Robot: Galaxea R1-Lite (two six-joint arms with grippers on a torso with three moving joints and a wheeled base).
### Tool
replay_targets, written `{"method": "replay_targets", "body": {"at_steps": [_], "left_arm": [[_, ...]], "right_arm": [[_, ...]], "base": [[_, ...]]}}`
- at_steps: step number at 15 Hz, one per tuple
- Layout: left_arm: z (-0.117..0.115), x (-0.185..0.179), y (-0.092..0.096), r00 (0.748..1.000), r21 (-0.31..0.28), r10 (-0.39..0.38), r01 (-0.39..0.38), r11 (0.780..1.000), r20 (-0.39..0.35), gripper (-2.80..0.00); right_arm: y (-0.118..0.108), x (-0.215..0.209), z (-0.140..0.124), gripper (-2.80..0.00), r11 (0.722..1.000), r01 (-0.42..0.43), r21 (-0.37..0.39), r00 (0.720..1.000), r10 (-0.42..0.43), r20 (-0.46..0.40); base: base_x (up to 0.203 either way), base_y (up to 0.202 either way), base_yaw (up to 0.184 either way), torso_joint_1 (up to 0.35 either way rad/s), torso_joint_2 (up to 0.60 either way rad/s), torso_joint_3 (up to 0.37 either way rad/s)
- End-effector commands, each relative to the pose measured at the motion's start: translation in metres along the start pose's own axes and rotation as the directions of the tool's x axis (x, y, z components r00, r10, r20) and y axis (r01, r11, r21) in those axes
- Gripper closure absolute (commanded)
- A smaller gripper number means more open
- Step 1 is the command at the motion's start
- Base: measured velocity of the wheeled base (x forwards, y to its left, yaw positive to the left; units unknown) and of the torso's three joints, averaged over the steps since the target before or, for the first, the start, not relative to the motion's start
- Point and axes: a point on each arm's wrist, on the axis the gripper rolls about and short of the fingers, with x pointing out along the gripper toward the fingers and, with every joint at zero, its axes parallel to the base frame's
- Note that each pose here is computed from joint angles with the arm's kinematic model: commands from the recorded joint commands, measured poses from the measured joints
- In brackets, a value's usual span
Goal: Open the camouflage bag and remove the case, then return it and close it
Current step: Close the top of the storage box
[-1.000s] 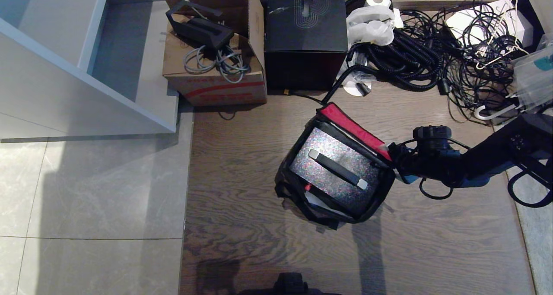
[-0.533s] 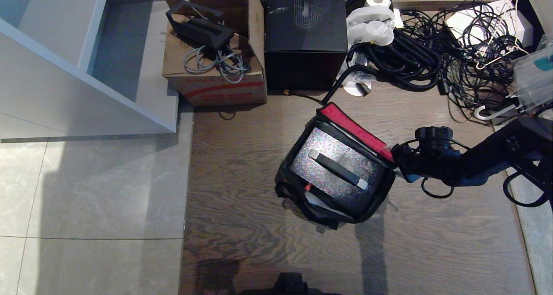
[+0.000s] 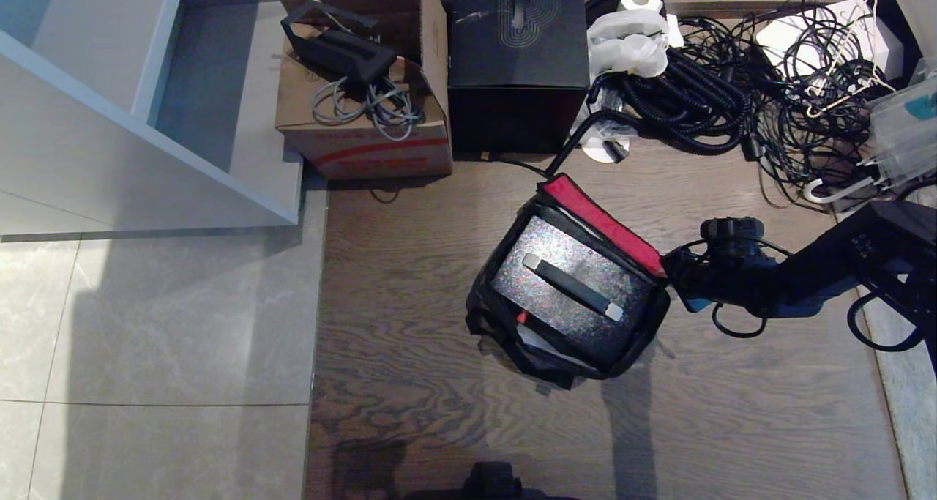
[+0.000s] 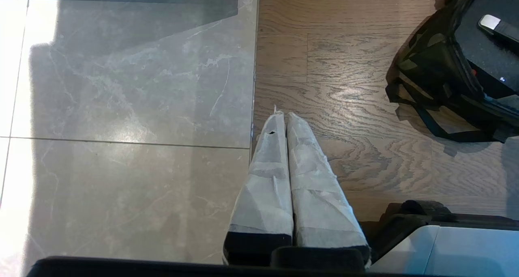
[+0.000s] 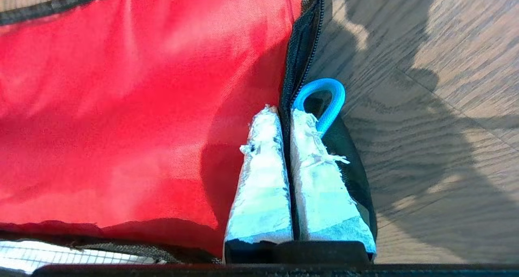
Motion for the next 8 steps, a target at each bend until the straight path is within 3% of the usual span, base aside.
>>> {"method": "replay_targets", "body": {"at_steps": [1,3,8], "left_arm": [[0.000,0.000,0.000,1.000,-0.001,0.000,0.000,1.000,0.002,0.00],[0.000,0.000,0.000,1.000,0.000,0.000,0.000,1.000,0.002,0.00],[0.000,0.000,0.000,1.000,-0.001,0.000,0.000,1.000,0.000,0.00]], "right_arm": [[0.003,-0.005,0.002,0.00,1.000,-0.009,0.004,1.000,0.009,0.005],[0.013,-0.022,0.007,0.00,0.999,-0.029,-0.015,0.999,0.029,0.017],[0.010,-0.080,-0.004,0.00,0.974,-0.015,-0.226,1.000,0.009,-0.025]], "base": [[0.000,0.000,0.000,0.000,0.00,0.000],[0.000,0.000,0.000,0.000,0.00,0.000],[0.000,0.000,0.000,0.000,0.00,0.000]]}}
